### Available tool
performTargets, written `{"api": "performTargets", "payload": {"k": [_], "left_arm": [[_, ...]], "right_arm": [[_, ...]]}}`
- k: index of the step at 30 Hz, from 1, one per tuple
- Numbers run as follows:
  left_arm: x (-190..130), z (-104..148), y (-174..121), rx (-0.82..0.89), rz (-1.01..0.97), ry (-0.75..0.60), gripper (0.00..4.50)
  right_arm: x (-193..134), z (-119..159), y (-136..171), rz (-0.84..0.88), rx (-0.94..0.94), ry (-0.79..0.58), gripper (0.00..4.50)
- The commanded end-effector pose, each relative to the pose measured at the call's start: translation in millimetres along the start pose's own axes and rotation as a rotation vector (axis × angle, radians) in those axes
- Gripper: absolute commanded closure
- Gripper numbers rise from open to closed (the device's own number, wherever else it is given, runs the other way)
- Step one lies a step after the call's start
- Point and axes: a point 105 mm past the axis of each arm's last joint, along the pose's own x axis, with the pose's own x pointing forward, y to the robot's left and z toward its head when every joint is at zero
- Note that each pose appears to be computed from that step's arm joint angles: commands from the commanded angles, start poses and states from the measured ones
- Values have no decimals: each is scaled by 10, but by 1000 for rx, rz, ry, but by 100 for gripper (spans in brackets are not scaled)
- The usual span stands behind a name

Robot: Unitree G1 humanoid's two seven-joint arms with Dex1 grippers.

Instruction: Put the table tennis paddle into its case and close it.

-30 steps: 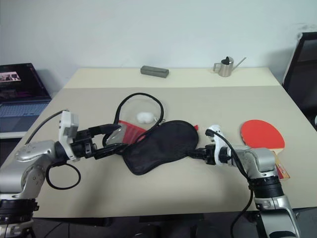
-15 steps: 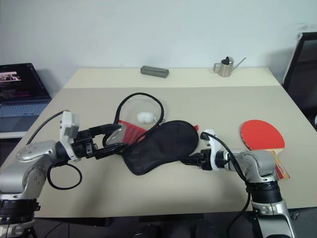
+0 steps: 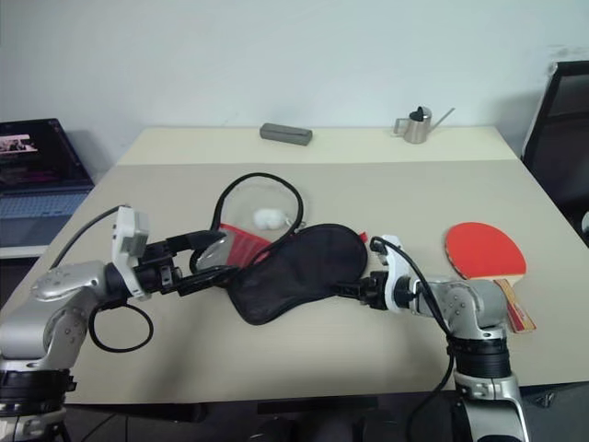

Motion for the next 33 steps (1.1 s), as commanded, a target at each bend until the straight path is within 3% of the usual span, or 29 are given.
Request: {"api": "performTargets", "payload": {"k": [1, 10, 19, 22, 33], "left_arm": [[10, 95, 1, 41, 0, -19, 0], [-11, 94, 1, 40, 11, -23, 0], [-29, 87, 2, 40, 23, -23, 0], [-42, 79, -1, 39, 27, -22, 0], [-92, 23, -35, 28, 41, -7, 0]], "right_arm": [[54, 38, 65, 17, 23, -11, 2], [231, 104, 312, 107, 136, -39, 2], [389, 40, 346, 63, 196, -48, 2], [425, 43, 334, 43, 225, -57, 59], [516, 59, 257, -32, 294, -87, 434]]}}
